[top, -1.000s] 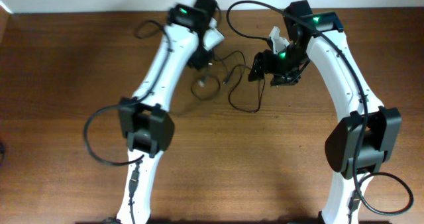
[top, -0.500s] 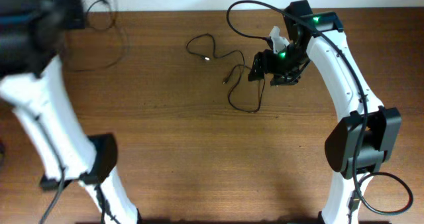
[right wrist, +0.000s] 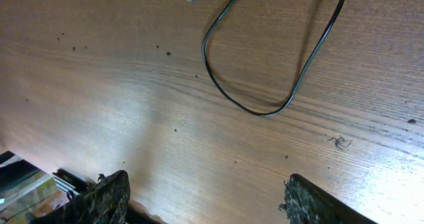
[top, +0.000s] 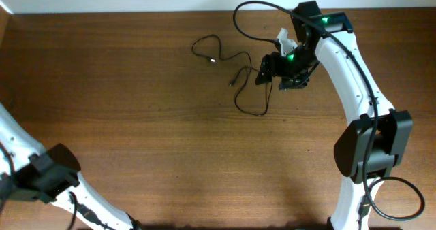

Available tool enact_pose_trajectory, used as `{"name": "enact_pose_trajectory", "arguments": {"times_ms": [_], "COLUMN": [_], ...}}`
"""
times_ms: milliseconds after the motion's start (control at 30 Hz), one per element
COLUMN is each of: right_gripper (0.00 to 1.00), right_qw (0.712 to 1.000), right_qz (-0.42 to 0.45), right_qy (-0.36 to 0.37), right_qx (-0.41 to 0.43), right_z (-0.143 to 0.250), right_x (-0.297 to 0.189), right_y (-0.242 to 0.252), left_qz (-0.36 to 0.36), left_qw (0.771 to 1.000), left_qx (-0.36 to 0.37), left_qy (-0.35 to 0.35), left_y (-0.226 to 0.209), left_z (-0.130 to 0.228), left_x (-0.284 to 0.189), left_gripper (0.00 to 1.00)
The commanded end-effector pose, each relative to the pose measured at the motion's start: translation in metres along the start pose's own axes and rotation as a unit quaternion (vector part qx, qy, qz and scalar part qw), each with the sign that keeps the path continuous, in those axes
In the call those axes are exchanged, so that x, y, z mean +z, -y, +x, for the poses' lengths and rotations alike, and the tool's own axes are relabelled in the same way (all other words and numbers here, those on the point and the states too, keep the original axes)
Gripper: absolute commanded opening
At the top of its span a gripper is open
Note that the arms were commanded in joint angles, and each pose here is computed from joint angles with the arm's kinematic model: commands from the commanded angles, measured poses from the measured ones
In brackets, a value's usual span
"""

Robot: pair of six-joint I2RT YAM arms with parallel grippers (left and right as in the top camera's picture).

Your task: Untangle cables

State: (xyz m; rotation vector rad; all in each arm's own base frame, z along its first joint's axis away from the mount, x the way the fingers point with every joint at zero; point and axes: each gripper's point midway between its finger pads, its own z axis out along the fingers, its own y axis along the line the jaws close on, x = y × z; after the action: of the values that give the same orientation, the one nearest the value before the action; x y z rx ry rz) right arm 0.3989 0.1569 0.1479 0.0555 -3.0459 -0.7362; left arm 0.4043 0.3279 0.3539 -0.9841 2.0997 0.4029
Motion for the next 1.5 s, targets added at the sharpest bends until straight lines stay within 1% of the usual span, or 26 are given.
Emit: {"name": "enact_pose_trajectory", "arguments": {"times_ms": [0, 67, 100, 133, 167, 200, 267, 300, 333, 433, 500, 567, 633, 733, 767, 800, 833, 867, 900, 933, 967, 1100, 1200, 1267, 1333, 1467], "right_gripper": [0.76, 0.76, 0.76, 0.76, 0.76, 0.76, 0.76, 0.76, 0.76, 0.76, 0.76, 0.76, 0.76, 0.76, 0.76, 0.76, 0.76, 0.76, 0.76, 0.76, 0.83, 0.82, 0.84, 0.84, 0.84, 0.84], "right_qw": [1.000, 1.000, 1.000, 1.000, 1.000, 1.000, 1.000, 1.000, 1.000, 1.000, 1.000, 1.000, 1.000, 1.000, 1.000, 1.000, 1.000, 1.000, 1.000, 1.000, 1.000, 1.000, 1.000, 0.999, 0.997, 0.993], "right_qz": [0.005, 0.005, 0.005, 0.005, 0.005, 0.005, 0.005, 0.005, 0.005, 0.005, 0.005, 0.005, 0.005, 0.005, 0.005, 0.005, 0.006, 0.006, 0.006, 0.006, 0.006, 0.005, 0.000, 0.002, -0.002, -0.001], "right_qy": [-0.003, -0.003, -0.003, -0.003, -0.002, -0.002, -0.002, -0.002, -0.002, -0.002, -0.002, -0.002, -0.002, -0.002, -0.002, -0.003, -0.004, -0.005, -0.006, -0.006, -0.006, -0.003, 0.000, 0.019, 0.064, 0.115], "right_qx": [-0.004, -0.004, -0.004, -0.004, -0.004, -0.004, -0.004, -0.004, -0.004, -0.004, -0.004, -0.004, -0.004, -0.004, -0.004, -0.004, -0.003, -0.002, -0.002, -0.002, -0.002, -0.004, -0.032, -0.037, -0.042, -0.028], "right_z": [0.001, 0.001, 0.001, 0.001, 0.001, 0.001, 0.001, 0.001, 0.001, 0.001, 0.001, 0.001, 0.001, 0.001, 0.001, 0.001, 0.002, 0.002, 0.002, 0.002, 0.002, 0.002, 0.011, 0.014, 0.017, 0.027], "right_x": [0.001, 0.001, 0.001, 0.001, 0.001, 0.001, 0.001, 0.001, 0.001, 0.001, 0.001, 0.001, 0.001, 0.001, 0.001, 0.001, 0.001, 0.001, 0.001, 0.001, 0.001, 0.000, -0.017, -0.034, -0.069, -0.114], "right_y": [0.004, 0.004, 0.004, 0.004, 0.004, 0.004, 0.004, 0.004, 0.004, 0.004, 0.004, 0.004, 0.004, 0.004, 0.004, 0.004, 0.004, 0.004, 0.004, 0.004, 0.004, 0.004, -0.004, -0.008, -0.012, -0.002], "left_qz": [-0.019, -0.040, -0.063, -0.076, -0.088, -0.094, -0.095, -0.095, -0.097, -0.097, -0.074, -0.035, -0.022, 0.012, 0.032, 0.055, 0.080, 0.090, 0.095, 0.099, 0.108, 0.155, 0.200, 0.224, 0.262, 0.314], "left_qw": [0.998, 0.994, 0.990, 0.987, 0.981, 0.979, 0.978, 0.978, 0.978, 0.976, 0.973, 0.964, 0.961, 0.965, 0.968, 0.970, 0.974, 0.976, 0.979, 0.981, 0.984, 0.983, 0.973, 0.965, 0.948, 0.917], "left_qx": [0.004, 0.010, 0.016, 0.018, 0.015, 0.010, 0.005, 0.004, 0.002, 0.001, 0.000, -0.008, -0.011, -0.021, -0.019, -0.013, -0.003, 0.003, 0.006, 0.009, 0.016, 0.053, 0.093, 0.118, 0.161, 0.234], "left_qy": [-0.061, -0.099, -0.128, -0.142, -0.172, -0.181, -0.185, -0.187, -0.188, -0.195, -0.218, -0.264, -0.277, -0.263, -0.250, -0.237, -0.213, -0.196, -0.178, -0.166, -0.143, -0.076, -0.063, -0.071, -0.083, -0.081], "left_y": [-0.002, -0.009, -0.018, -0.025, -0.040, -0.050, -0.054, -0.057, -0.059, -0.061, -0.052, -0.039, -0.035, -0.023, -0.015, -0.008, 0.001, 0.005, 0.008, 0.011, 0.018, 0.055, 0.094, 0.118, 0.157, 0.209], "left_z": [0.039, 0.067, 0.090, 0.101, 0.127, 0.137, 0.141, 0.143, 0.142, 0.146, 0.156, 0.176, 0.181, 0.168, 0.158, 0.148, 0.132, 0.121, 0.111, 0.104, 0.093, 0.075, 0.086, 0.098, 0.121, 0.153], "left_x": [0.066, 0.095, 0.112, 0.119, 0.135, 0.143, 0.146, 0.147, 0.147, 0.146, 0.143, 0.134, 0.130, 0.122, 0.114, 0.105, 0.087, 0.072, 0.056, 0.042, 0.014, -0.075, -0.119, -0.132, -0.147, -0.166], "left_gripper": [0.00, 0.00, 0.00, 0.00, 0.00, 0.20, 0.63, 0.77, 0.98, 0.99, 0.99, 1.00, 1.00, 0.99, 0.98, 0.95, 0.92, 0.92, 0.99, 1.00, 0.99, 0.99, 0.99, 0.99, 1.00, 1.00]}}
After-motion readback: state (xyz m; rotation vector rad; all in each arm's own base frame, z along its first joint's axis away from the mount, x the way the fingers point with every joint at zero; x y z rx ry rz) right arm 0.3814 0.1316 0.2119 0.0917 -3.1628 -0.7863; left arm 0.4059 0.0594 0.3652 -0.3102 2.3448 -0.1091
